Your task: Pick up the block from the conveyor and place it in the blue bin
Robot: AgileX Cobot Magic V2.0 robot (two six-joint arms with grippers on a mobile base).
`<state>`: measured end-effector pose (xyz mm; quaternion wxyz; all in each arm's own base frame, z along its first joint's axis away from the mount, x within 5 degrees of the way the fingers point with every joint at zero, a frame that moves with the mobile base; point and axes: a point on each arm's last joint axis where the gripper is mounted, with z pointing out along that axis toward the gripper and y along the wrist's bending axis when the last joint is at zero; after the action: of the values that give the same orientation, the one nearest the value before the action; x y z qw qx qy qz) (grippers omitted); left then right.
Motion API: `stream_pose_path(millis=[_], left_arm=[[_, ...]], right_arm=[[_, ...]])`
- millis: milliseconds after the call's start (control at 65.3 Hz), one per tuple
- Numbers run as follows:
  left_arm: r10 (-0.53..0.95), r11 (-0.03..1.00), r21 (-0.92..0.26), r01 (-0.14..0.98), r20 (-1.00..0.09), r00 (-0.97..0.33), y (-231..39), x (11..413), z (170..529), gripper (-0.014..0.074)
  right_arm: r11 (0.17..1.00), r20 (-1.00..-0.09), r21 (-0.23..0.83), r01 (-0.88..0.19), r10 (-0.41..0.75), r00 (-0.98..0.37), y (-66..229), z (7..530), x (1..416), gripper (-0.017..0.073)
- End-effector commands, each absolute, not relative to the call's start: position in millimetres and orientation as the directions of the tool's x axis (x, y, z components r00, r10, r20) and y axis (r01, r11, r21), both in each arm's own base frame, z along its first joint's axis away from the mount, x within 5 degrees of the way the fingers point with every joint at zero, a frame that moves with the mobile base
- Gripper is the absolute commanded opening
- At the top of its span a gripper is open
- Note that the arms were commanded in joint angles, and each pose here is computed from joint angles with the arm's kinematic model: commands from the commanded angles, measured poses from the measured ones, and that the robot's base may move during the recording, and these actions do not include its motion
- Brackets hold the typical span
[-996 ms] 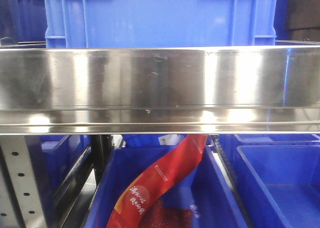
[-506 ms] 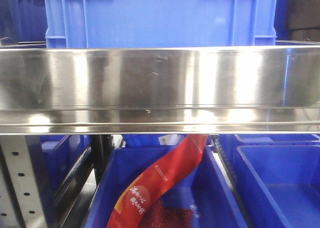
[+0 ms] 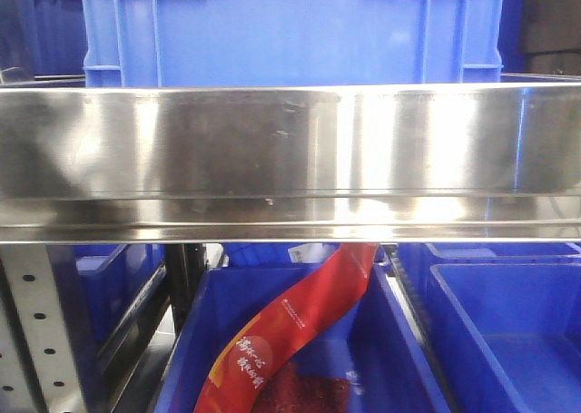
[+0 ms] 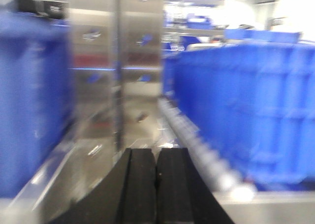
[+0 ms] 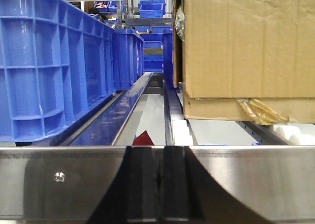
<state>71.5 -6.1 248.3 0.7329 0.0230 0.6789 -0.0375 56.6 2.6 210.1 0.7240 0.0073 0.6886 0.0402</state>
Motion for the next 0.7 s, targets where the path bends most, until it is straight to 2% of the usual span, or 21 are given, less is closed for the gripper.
stream_pose_path(millis=[0, 153, 276, 383, 414, 690], left_arm=[[-0.004, 0.998, -0.002, 0.062, -0.999, 0.033, -4.0, 65.1, 236.7, -0.0111], [0.001, 0.999, 0.000, 0.054, -1.000, -0.016, -2.7, 55.2, 224.5, -0.0111], [0.010, 0.998, 0.010, 0.055, -1.000, 0.009, -2.7, 54.7, 214.7, -0.0111], [-0.009, 0.998, -0.003, 0.055, -0.994, 0.113, -3.1, 55.8, 215.6, -0.0111], [-0.012, 0.999, -0.008, 0.054, -0.996, 0.087, -3.0, 56.1, 213.2, -0.0111], [-0.021, 0.999, -0.017, 0.038, -0.992, 0.121, -2.1, 55.8, 216.4, -0.0111]], right_arm=[[0.997, -0.995, 0.067, -0.044, 0.070, 0.077, 2.2, 212.5, 56.2, -0.0162], [0.997, -0.995, 0.067, -0.044, 0.070, 0.077, 2.2, 212.5, 56.2, -0.0162], [0.997, -0.995, 0.067, -0.044, 0.070, 0.077, 2.2, 212.5, 56.2, -0.0162], [0.997, -0.995, 0.067, -0.044, 0.070, 0.077, 2.2, 212.5, 56.2, -0.0162], [0.997, -0.995, 0.067, -0.044, 0.070, 0.077, 2.2, 212.5, 56.2, -0.0162], [0.997, -0.995, 0.067, -0.044, 0.070, 0.077, 2.2, 212.5, 56.2, -0.0162]])
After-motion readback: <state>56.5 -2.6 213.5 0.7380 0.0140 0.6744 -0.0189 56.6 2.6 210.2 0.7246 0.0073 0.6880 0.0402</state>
